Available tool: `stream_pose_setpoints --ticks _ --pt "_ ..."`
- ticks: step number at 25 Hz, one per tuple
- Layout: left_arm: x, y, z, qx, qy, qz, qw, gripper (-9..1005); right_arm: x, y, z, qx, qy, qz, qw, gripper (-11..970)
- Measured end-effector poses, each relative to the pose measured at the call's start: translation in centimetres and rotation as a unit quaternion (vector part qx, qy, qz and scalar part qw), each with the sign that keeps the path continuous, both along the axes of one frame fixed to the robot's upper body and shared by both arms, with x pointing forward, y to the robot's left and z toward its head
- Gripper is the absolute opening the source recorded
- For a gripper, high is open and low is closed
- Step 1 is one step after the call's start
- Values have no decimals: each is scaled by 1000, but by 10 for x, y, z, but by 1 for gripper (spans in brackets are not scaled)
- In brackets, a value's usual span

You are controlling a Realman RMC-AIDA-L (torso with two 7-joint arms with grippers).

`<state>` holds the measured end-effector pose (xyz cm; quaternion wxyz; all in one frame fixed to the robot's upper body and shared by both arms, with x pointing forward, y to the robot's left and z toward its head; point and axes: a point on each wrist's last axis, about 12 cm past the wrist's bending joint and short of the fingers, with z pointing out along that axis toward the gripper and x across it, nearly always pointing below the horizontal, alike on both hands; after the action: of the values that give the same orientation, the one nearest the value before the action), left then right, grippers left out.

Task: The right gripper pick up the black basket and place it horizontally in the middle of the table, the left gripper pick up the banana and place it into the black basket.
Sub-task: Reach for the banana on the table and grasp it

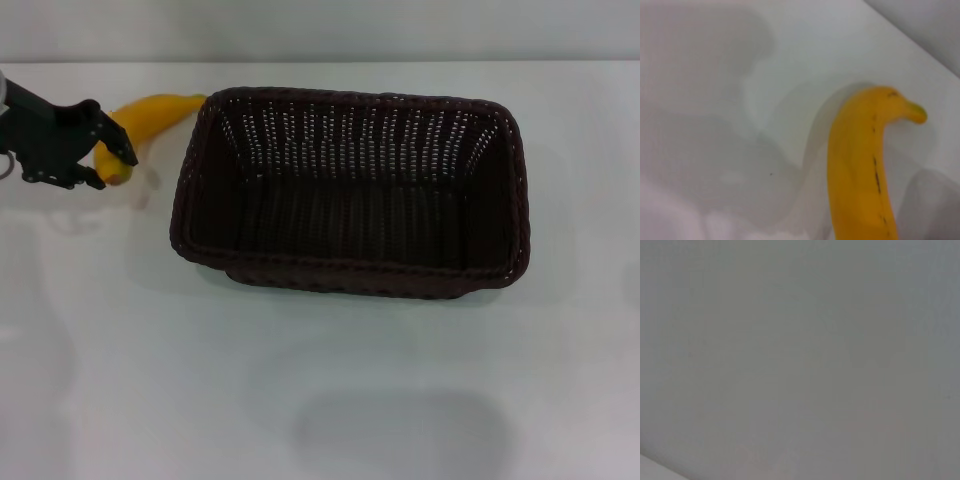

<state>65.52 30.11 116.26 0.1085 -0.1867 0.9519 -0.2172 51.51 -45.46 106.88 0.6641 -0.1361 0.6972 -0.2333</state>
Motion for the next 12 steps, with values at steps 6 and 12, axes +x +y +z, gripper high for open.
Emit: stream_pose_setpoints --ticks 6,12 --pt "0 3 18 5 -15 -10 1000 452 2 1 2 -1 -5 2 1000 348" --pt "1 3 28 9 -27 -17 999 449 3 1 3 0 -6 3 1000 347"
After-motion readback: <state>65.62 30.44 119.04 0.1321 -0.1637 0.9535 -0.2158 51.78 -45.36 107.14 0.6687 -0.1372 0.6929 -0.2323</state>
